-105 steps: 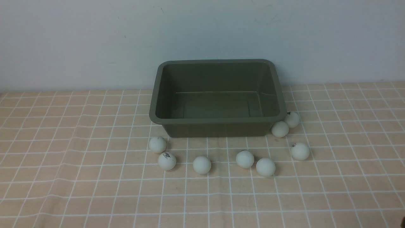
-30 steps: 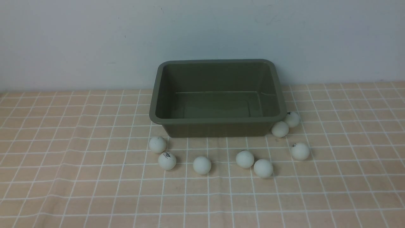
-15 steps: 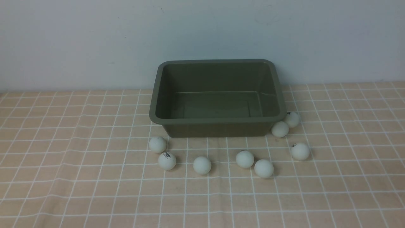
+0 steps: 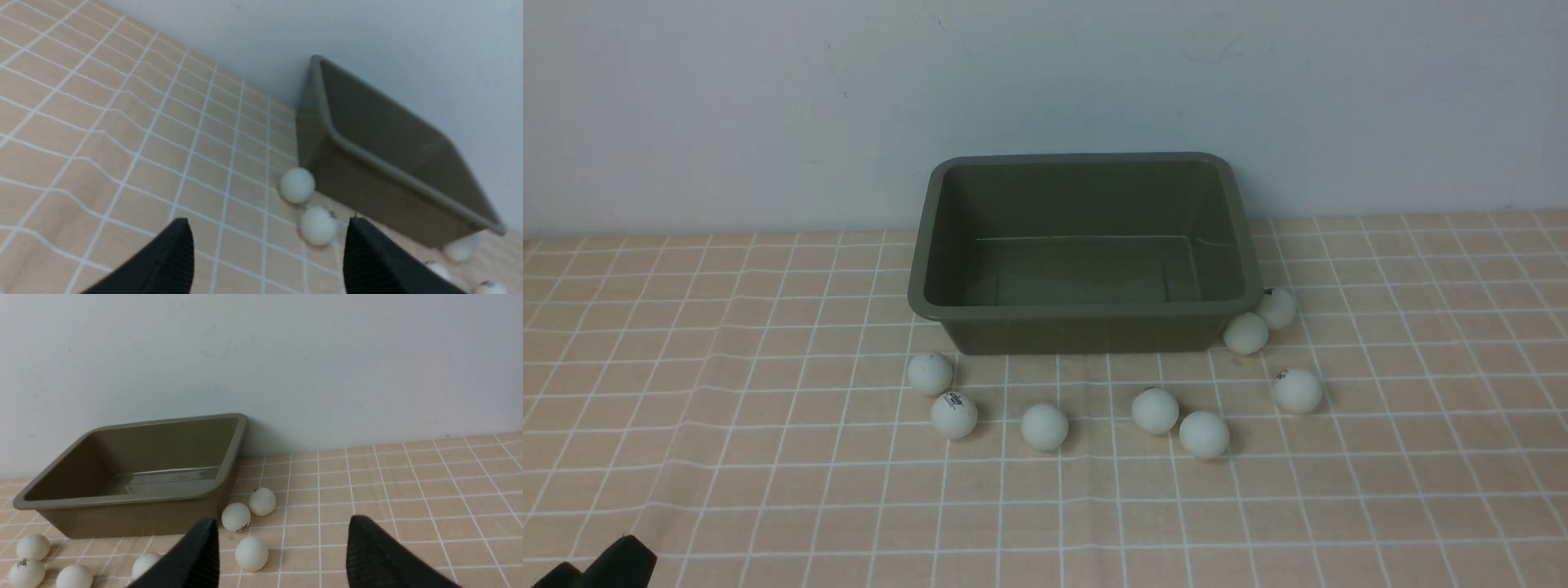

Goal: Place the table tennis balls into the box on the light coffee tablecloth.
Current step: 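Reach for and grasp a ping pong ball on the table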

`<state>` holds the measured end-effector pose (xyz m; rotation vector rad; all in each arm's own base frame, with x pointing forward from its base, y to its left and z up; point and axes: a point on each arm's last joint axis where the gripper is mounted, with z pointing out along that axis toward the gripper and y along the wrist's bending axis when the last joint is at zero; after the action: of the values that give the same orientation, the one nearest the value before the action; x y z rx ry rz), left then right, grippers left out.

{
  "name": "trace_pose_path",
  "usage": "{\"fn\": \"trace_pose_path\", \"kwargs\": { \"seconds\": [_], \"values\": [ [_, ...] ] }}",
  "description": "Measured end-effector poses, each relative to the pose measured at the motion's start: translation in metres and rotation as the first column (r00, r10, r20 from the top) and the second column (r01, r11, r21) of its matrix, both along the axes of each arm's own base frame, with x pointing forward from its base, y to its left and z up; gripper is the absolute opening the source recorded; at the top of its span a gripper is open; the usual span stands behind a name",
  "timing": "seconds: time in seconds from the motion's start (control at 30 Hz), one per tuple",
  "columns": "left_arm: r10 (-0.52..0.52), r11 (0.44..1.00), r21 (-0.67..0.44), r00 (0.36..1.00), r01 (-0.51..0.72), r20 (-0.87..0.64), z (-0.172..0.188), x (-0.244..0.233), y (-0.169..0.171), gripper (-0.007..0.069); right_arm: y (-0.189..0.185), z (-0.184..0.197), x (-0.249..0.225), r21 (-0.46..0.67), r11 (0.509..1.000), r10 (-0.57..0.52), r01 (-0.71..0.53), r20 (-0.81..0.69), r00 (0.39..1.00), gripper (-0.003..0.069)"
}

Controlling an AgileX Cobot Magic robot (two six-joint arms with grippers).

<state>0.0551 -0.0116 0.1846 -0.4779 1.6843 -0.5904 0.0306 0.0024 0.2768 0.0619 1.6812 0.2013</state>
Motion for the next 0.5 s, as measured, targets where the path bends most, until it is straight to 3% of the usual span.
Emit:
{"fn": "trace_pose_path", "kwargs": {
  "seconds": [0.23,0.5],
  "values": [
    [0.006,0.988,-0.154,1.000,-0.003,0.022,0.0038,0.0003,-0.0013,0.0413,0.0011,0.0018,0.0002,-0.039,0.999,0.016,-0.015,0.024,1.000,0.0388],
    [0.004,0.984,-0.176,1.000,-0.001,0.021,0.0041,0.0003,-0.0017,0.0413,0.0017,0.0016,0.0013,-0.082,0.996,0.027,-0.025,0.020,0.999,0.0388]
  ]
}}
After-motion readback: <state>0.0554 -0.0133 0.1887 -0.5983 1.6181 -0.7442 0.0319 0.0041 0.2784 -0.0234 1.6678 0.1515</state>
